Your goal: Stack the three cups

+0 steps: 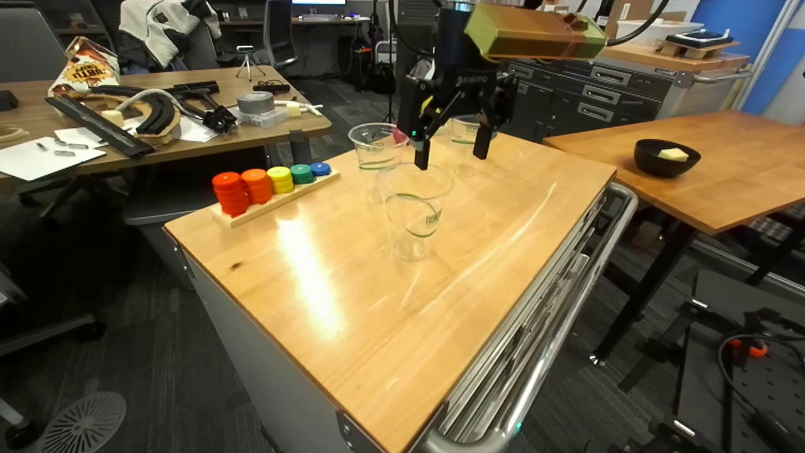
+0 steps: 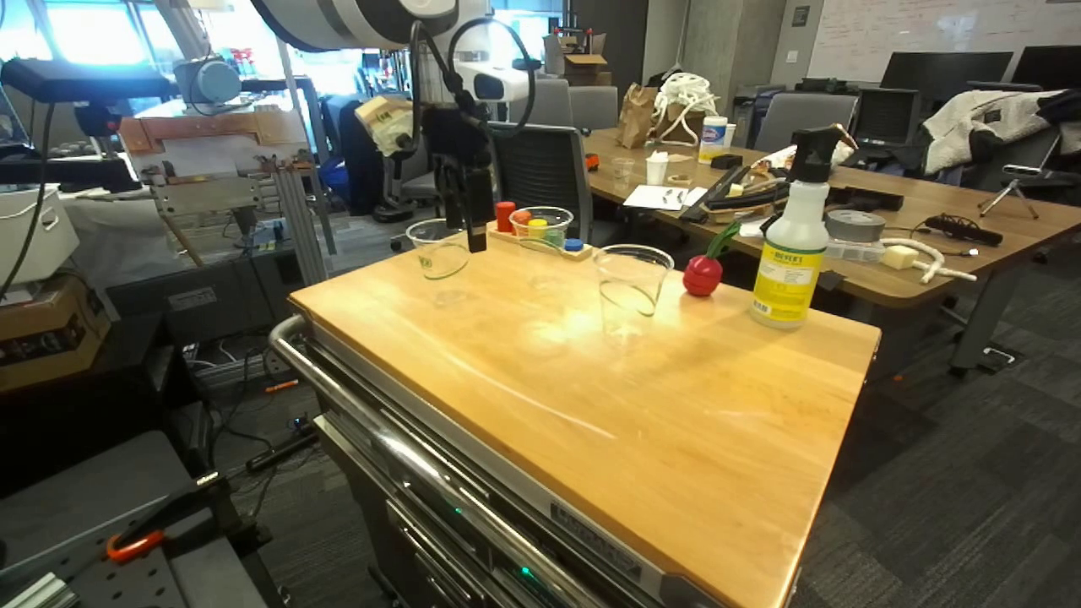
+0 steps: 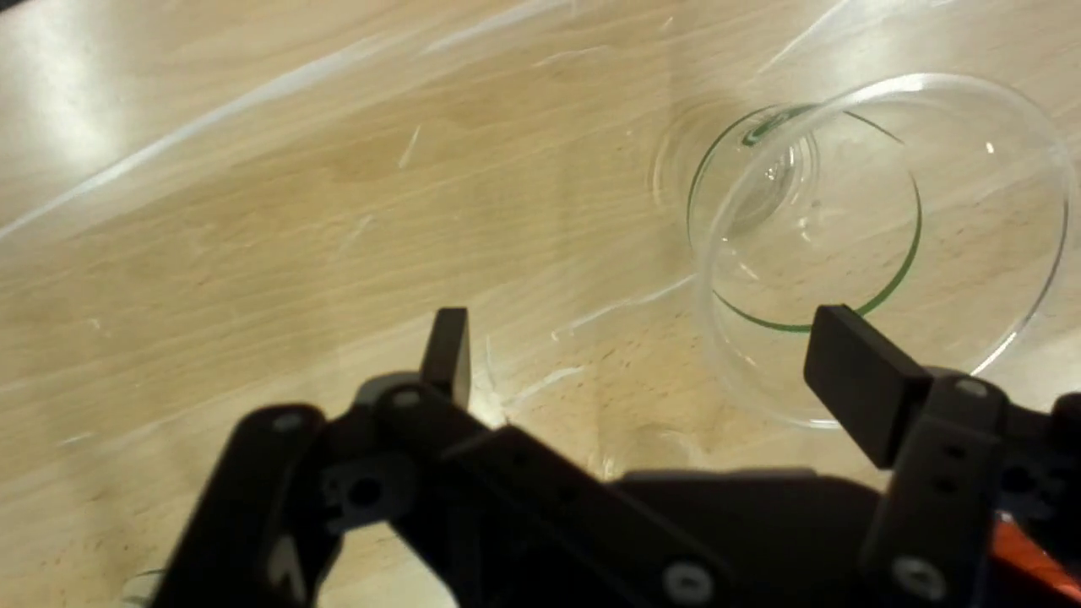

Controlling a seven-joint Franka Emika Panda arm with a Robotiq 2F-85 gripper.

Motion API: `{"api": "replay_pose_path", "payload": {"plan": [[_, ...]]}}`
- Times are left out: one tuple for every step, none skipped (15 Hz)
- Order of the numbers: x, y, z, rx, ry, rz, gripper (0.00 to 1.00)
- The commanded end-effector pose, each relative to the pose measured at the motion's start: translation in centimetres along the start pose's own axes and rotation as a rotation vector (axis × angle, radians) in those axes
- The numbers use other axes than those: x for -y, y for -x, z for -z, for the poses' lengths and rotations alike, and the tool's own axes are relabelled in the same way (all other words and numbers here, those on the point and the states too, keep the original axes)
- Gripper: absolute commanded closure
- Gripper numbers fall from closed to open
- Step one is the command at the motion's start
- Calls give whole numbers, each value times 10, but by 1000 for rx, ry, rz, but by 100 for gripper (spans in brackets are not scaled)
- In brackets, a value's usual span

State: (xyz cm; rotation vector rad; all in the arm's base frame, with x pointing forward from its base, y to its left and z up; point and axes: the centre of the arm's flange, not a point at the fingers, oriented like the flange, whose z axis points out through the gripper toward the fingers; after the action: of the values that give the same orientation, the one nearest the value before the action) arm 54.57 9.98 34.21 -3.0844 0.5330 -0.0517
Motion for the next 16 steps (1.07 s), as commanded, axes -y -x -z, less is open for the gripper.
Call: {"api": "replay_pose_path", "payload": {"plan": [[11,-5,-3,-5,-2,-3,0],[10,-4,-9,5,5,-1,0],[9,-3,-14,15,12,0,0],[8,-2,-21,24,20,1,3],[8,-1,-26,33,25,2,26],[7,0,-31,40,30,3,28],[7,0,-36,46,34,3,30],[8,0,-38,52,31,0,39],[8,1,-40,57,30,-1,47],[9,1,-42,62,17,-8,55],[10,1,-42,64,17,-11,63],[10,2,-42,69,16,-9,70],[10,3,-40,71,15,-7,79],[9,4,-39,72,11,-7,85],[9,5,-36,70,9,-4,92],[8,6,-33,67,13,-5,97]]}}
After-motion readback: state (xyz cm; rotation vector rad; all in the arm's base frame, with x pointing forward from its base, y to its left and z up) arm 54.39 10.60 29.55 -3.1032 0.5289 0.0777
